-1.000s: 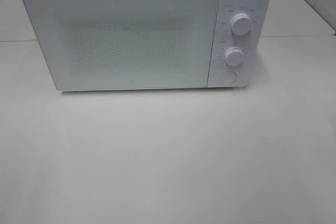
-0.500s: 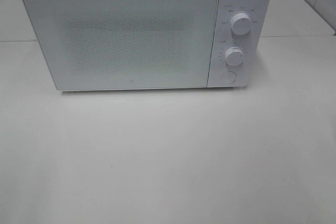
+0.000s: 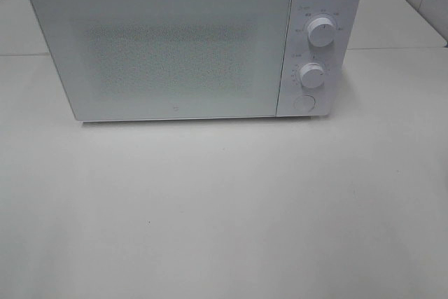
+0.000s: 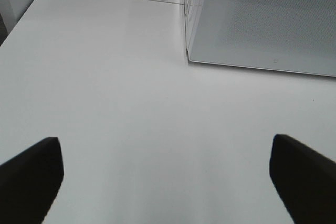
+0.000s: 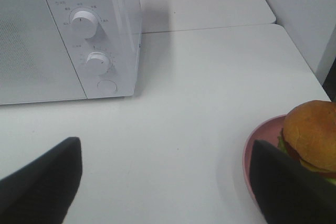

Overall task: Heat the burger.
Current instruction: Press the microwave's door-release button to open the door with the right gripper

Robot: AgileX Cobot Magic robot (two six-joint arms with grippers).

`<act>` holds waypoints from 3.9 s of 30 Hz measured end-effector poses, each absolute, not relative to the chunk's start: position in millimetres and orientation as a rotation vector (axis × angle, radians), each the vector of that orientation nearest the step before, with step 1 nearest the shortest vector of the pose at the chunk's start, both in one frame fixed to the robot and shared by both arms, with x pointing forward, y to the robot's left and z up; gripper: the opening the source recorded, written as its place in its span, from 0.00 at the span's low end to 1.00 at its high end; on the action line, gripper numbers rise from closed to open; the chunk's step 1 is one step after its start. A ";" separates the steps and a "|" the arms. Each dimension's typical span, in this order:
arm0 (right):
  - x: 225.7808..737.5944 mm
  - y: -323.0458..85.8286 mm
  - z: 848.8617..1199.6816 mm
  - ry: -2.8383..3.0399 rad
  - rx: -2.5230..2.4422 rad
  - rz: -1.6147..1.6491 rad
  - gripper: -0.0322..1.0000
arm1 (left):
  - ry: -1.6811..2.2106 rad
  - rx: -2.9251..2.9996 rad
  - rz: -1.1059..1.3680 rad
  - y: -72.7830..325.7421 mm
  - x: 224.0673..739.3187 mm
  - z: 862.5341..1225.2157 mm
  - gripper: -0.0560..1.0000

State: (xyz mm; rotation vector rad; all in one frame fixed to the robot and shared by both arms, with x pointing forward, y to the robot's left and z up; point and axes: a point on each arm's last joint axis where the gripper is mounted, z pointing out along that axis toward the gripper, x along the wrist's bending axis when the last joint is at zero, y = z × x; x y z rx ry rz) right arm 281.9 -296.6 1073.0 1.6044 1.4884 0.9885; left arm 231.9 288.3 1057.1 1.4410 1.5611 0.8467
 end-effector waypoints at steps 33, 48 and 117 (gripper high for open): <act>426.3 -310.2 1042.2 1.495 1.666 0.913 0.77 | 1.561 1.441 0.847 288.3 231.9 1057.1 0.99; 460.7 -286.4 1026.8 1.588 1.478 0.991 0.77 | 1.561 1.441 0.847 288.3 231.9 1057.1 0.99; 434.8 -247.4 934.8 0.591 2.653 1.681 0.03 | 1.561 1.441 0.847 288.3 231.9 1057.1 0.99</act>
